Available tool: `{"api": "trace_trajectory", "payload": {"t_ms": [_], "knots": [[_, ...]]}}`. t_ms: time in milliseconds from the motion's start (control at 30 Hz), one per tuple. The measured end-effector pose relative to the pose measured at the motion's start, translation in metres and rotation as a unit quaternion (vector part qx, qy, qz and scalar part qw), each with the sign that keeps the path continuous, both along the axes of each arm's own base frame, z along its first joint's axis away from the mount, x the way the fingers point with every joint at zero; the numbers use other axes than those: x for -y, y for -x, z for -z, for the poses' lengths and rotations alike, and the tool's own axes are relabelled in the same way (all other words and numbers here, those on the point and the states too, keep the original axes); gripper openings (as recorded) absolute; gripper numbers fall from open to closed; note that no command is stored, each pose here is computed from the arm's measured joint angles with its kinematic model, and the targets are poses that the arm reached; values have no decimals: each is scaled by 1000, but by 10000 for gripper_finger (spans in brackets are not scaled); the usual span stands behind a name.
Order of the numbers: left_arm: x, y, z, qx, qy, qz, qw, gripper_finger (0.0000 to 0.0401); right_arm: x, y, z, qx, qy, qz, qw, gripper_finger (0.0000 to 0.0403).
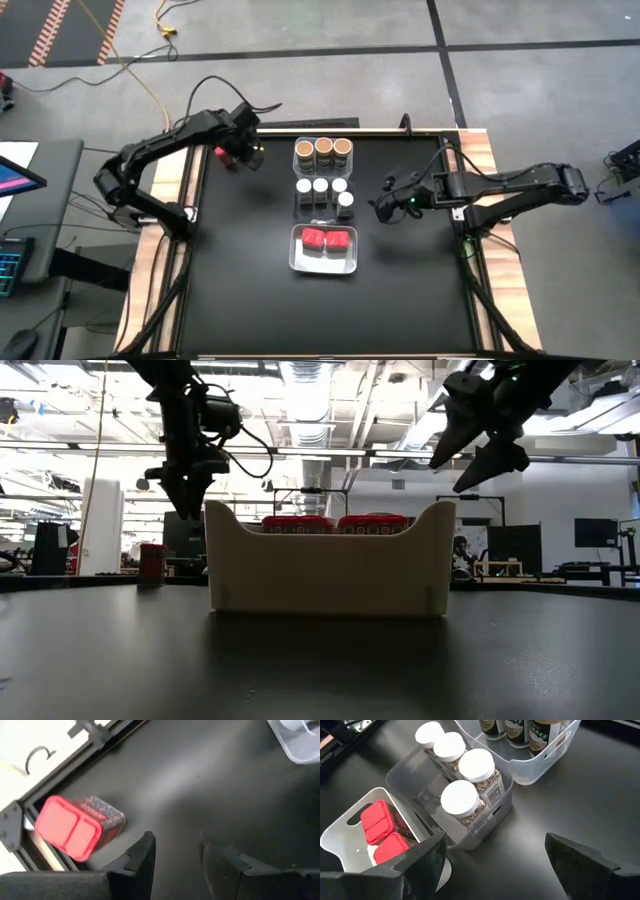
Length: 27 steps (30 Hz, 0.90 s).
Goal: Sort spices by type
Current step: Put the red seasoning can into the white bin in front of the other red seasoning can
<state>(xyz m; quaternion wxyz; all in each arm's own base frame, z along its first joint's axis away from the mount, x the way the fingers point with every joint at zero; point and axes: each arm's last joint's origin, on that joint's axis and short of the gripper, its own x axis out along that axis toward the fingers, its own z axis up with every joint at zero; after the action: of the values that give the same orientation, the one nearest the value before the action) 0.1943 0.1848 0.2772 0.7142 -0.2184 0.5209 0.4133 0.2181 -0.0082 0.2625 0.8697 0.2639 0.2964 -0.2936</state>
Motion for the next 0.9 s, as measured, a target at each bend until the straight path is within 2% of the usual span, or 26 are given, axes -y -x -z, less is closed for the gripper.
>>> {"api": "trace_trajectory", "payload": {"t_ms": [267, 433, 533, 667, 733, 900], "knots": [[2, 1, -1, 41, 30, -113, 992, 141, 0, 8, 6, -64, 23, -25, 997, 363], [3, -3, -14, 78, 39, -138, 987, 141, -4, 12, 2, -93, 102, -84, 987, 363], [2, -7, -27, 105, 30, -153, 982, 141, -2, 9, -3, -87, 150, -119, 978, 363], [0, -10, -45, 137, 15, -163, 977, 141, 0, 10, -3, -97, 188, -149, 966, 363], [0, -10, -52, 153, 12, -178, 972, 141, 3, 14, 5, -100, 197, -151, 964, 363], [-2, -12, -58, 181, 10, -207, 961, 141, 9, 28, 16, -55, 200, -133, 969, 363]]}}
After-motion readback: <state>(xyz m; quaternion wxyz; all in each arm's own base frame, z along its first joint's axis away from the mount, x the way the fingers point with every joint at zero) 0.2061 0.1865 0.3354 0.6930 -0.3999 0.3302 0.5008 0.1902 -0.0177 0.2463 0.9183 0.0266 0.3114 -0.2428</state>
